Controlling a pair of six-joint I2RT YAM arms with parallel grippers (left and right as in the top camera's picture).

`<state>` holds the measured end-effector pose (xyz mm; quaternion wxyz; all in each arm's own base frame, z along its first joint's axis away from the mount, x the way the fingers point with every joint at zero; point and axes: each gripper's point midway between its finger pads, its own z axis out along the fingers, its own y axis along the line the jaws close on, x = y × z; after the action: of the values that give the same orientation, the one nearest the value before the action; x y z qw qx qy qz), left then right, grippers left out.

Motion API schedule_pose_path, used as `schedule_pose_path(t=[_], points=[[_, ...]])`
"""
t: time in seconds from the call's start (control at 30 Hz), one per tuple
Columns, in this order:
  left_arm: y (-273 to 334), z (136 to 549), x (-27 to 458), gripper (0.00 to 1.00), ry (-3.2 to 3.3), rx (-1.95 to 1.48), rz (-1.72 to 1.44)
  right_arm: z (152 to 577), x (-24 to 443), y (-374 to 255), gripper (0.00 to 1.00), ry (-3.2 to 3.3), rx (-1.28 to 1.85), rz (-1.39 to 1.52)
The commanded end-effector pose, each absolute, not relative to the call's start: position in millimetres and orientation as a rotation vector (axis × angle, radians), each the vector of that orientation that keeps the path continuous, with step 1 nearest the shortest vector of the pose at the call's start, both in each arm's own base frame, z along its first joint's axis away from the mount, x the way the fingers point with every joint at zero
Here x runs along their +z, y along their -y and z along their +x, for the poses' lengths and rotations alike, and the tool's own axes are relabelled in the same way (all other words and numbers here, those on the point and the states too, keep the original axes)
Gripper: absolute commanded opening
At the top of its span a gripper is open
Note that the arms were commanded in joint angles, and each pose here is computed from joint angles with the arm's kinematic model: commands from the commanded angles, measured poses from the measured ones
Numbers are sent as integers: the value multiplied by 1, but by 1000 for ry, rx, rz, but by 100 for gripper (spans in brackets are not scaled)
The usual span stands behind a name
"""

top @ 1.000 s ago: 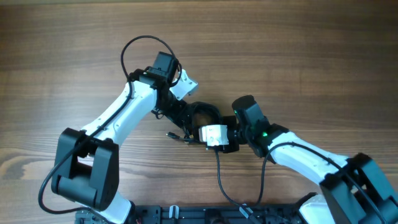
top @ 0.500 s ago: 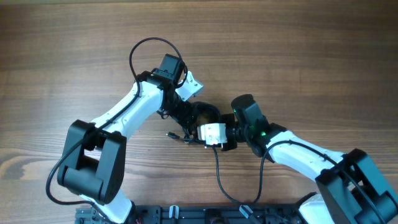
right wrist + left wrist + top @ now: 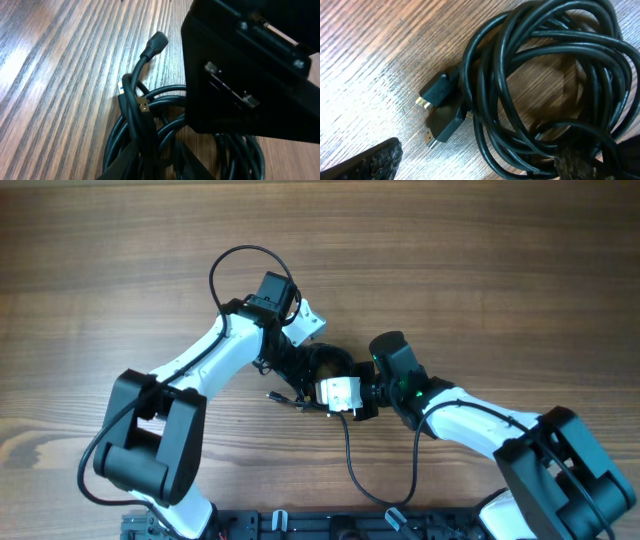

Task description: Untangle cables

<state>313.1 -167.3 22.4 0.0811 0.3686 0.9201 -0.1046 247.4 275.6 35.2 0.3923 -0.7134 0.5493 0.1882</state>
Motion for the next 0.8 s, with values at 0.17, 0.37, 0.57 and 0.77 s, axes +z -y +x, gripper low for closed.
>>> schedule_pose_path(t=[0.17, 0.37, 0.57, 0.77], points=[[168, 306, 11, 98, -2772, -344, 1132, 238, 21, -282, 15, -1380, 561, -1837], [168, 306, 11, 99, -2772, -344, 1132, 238, 22, -283, 4, -1381, 571, -1831], [168, 306, 11, 98, -2782, -345, 1114, 223, 33, -291, 4, -1305, 702, -1821], [168, 308, 11, 98, -2786, -345, 1092, 225, 61, -279, 4, -1229, 874, -1714]])
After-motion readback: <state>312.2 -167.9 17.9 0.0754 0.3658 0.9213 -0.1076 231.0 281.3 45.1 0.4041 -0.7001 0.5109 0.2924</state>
